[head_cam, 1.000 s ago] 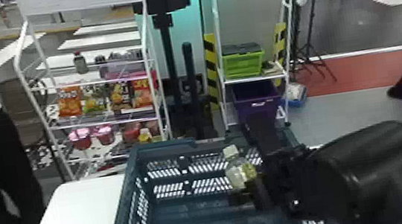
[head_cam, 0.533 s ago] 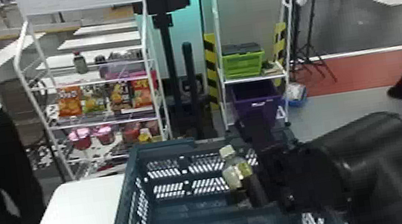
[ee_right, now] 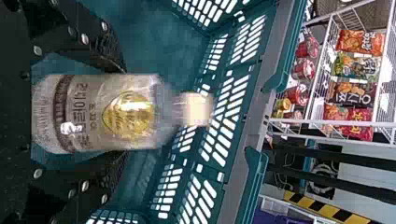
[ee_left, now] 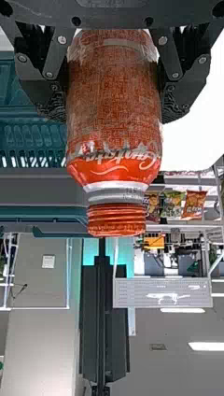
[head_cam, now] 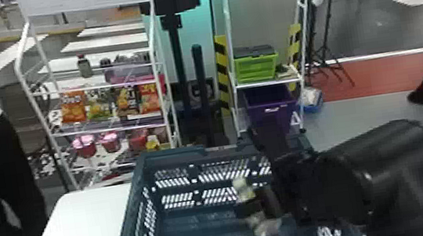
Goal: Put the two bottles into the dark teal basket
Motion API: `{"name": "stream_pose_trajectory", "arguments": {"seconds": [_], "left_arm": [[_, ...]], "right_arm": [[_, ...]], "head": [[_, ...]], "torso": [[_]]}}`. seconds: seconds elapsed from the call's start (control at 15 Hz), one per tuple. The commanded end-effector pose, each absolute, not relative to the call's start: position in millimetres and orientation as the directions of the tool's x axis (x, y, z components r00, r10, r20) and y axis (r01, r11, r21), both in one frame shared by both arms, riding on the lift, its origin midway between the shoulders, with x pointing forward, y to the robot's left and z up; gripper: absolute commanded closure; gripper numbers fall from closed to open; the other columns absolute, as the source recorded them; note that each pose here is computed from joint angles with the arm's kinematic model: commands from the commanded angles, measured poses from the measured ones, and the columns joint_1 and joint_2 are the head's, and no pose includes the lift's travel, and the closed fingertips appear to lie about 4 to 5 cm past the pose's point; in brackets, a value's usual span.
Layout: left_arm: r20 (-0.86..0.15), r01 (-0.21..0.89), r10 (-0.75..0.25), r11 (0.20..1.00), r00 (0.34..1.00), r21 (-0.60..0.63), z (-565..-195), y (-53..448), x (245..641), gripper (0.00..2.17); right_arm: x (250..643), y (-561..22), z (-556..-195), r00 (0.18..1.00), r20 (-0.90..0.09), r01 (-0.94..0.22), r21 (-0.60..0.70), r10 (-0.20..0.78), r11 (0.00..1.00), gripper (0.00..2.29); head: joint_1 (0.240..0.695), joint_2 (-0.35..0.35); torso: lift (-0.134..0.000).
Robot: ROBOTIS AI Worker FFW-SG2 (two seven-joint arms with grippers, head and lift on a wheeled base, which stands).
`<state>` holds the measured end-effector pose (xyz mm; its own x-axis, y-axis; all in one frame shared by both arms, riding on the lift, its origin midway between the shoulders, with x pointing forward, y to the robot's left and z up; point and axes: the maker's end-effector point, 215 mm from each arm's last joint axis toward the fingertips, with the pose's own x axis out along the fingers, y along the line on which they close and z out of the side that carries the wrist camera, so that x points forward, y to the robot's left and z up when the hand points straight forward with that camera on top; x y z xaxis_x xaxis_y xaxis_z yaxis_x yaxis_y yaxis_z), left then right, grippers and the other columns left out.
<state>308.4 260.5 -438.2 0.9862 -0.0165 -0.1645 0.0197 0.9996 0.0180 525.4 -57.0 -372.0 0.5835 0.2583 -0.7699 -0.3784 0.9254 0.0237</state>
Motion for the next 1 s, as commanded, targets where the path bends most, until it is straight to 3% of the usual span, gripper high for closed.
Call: {"name": "stream_pose_trajectory", "arguments": {"seconds": [0.0, 0.27, 0.4, 0.53, 0.73, 0.87, 0.93], "left_arm": [[-0.164, 0.020, -0.017, 1.000, 0.986, 0.018, -438, 260, 308, 2.09], [-0.163, 0.021, -0.018, 1.000, 0.987, 0.018, -437, 260, 308, 2.09], [-0.162, 0.019, -0.016, 1.000, 0.987, 0.018, -437, 261, 307, 2.09], [-0.159, 0.011, -0.008, 1.000, 0.987, 0.019, -437, 264, 306, 2.09], [-0.157, 0.014, -0.011, 1.000, 0.988, 0.022, -437, 266, 310, 2.09], [-0.158, 0.016, -0.013, 1.000, 0.987, 0.019, -436, 264, 312, 2.09], [-0.157, 0.019, -0.016, 1.000, 0.987, 0.017, -435, 262, 312, 2.09]], "right_arm": [[522, -56, -374, 0.576, -0.775, -0.381, 0.030, 0.262, 0.924, 0.01], [518, -51, -363, 0.595, -0.752, -0.388, 0.038, 0.282, 0.921, 0.03], [505, -49, -336, 0.649, -0.694, -0.394, 0.044, 0.311, 0.918, 0.03], [480, -81, -343, 0.700, -0.658, -0.369, -0.002, 0.276, 0.929, 0.03], [466, -118, -309, 0.863, -0.411, -0.307, 0.035, 0.293, 0.951, 0.04], [451, -141, -268, 0.932, -0.201, -0.293, 0.069, 0.301, 0.954, 0.04], [438, -150, -258, 0.947, -0.140, -0.282, 0.077, 0.290, 0.956, 0.04]], "head": [[0.499, 0.000], [0.499, 0.000], [0.499, 0.000], [0.499, 0.000], [0.499, 0.000], [0.499, 0.000], [0.499, 0.000]], "torso": [[0.000], [0.000], [0.000], [0.000], [0.000], [0.000], [0.000]]}}
